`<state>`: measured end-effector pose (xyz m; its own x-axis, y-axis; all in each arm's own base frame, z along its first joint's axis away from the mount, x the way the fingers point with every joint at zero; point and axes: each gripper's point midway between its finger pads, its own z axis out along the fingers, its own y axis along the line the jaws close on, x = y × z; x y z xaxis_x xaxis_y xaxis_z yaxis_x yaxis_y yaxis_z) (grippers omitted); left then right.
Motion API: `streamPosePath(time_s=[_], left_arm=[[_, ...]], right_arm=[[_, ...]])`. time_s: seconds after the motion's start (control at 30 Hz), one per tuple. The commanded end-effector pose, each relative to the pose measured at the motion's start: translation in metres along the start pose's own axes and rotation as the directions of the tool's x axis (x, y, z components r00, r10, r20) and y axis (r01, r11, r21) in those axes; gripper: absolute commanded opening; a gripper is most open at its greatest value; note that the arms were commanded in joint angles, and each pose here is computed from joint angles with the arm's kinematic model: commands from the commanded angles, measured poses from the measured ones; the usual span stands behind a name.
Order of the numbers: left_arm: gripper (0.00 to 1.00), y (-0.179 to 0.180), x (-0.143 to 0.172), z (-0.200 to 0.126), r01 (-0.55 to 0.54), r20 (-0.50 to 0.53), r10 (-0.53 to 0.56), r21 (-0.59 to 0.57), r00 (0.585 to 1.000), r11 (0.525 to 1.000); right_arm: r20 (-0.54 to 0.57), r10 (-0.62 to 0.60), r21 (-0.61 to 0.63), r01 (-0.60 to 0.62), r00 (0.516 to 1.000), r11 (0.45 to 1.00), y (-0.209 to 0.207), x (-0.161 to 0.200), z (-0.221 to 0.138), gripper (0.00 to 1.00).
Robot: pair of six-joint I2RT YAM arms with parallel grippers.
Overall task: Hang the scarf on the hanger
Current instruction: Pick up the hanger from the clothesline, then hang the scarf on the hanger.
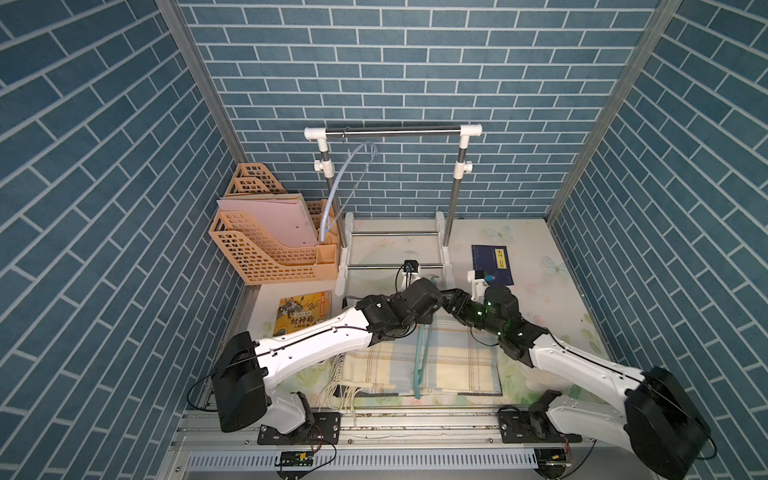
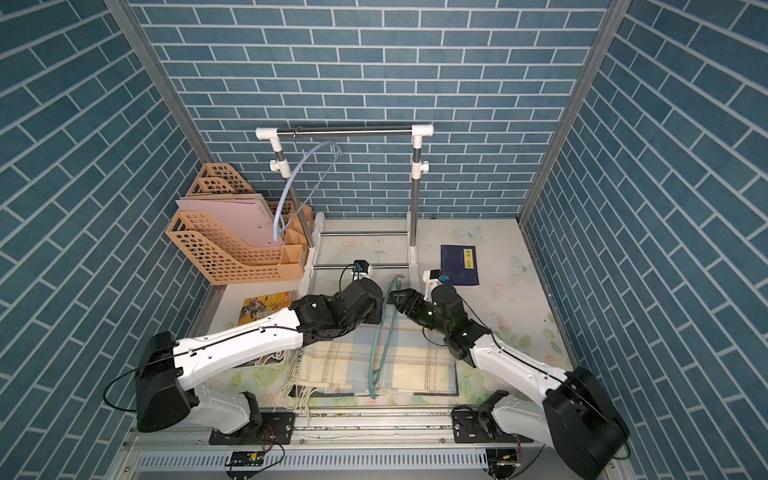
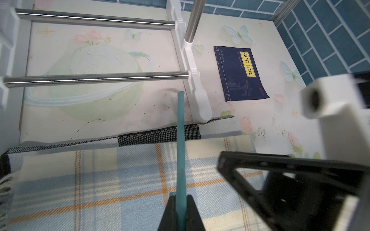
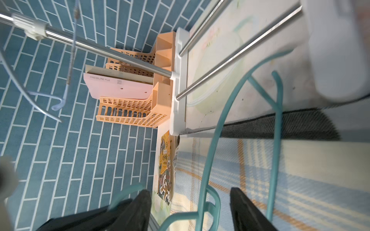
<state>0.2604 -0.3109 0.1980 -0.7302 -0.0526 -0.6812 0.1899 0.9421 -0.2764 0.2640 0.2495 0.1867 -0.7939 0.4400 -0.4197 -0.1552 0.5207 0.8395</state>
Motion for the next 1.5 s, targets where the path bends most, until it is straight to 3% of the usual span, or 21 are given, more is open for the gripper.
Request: streamPosePath(time_s=[0.0, 0.13, 0.33, 0.53, 0.93, 1.27, 1.47], left_arm=[[0.00, 0.002, -0.004, -0.010, 0.077, 0.010, -0.077, -0.021, 0.997, 0.997], [0.00, -0.002, 0.003, -0.003, 0.124, -0.027, -0.126, -0.051, 0.992, 0.991], [0.00, -0.011, 0.012, 0.010, 0.139, -0.073, -0.142, -0.047, 0.987, 0.989], [0.00, -0.007, 0.016, 0.012, 0.117, -0.076, -0.122, -0.066, 0.990, 0.991], [0.00, -0.002, 0.018, 0.008, 0.088, -0.079, -0.093, -0.069, 0.992, 0.994], [0.00, 0.001, 0.017, 0.005, 0.077, -0.080, -0.082, -0.075, 0.993, 0.994], [0.00, 0.006, 0.011, -0.003, 0.064, -0.065, -0.070, -0.096, 0.995, 0.993]], right_arm=[[-0.031, -0.177, 0.246, 0.179, 0.984, 0.953, -0.040, -0.002, -0.040, 0.69], [-0.053, -0.196, 0.493, 0.196, 0.979, 0.848, -0.095, 0.003, -0.084, 0.66], [-0.099, -0.090, 0.609, 0.132, 0.991, 0.782, -0.149, 0.032, -0.103, 0.61], [-0.134, 0.015, 0.612, 0.071, 0.991, 0.788, -0.176, 0.059, -0.096, 0.54], [-0.137, 0.011, 0.653, 0.082, 0.990, 0.753, -0.195, 0.064, -0.099, 0.52], [-0.111, -0.012, 0.609, 0.077, 0.994, 0.789, -0.179, 0.056, -0.100, 0.09], [-0.097, -0.014, 0.571, 0.068, 0.995, 0.818, -0.157, 0.048, -0.101, 0.04]])
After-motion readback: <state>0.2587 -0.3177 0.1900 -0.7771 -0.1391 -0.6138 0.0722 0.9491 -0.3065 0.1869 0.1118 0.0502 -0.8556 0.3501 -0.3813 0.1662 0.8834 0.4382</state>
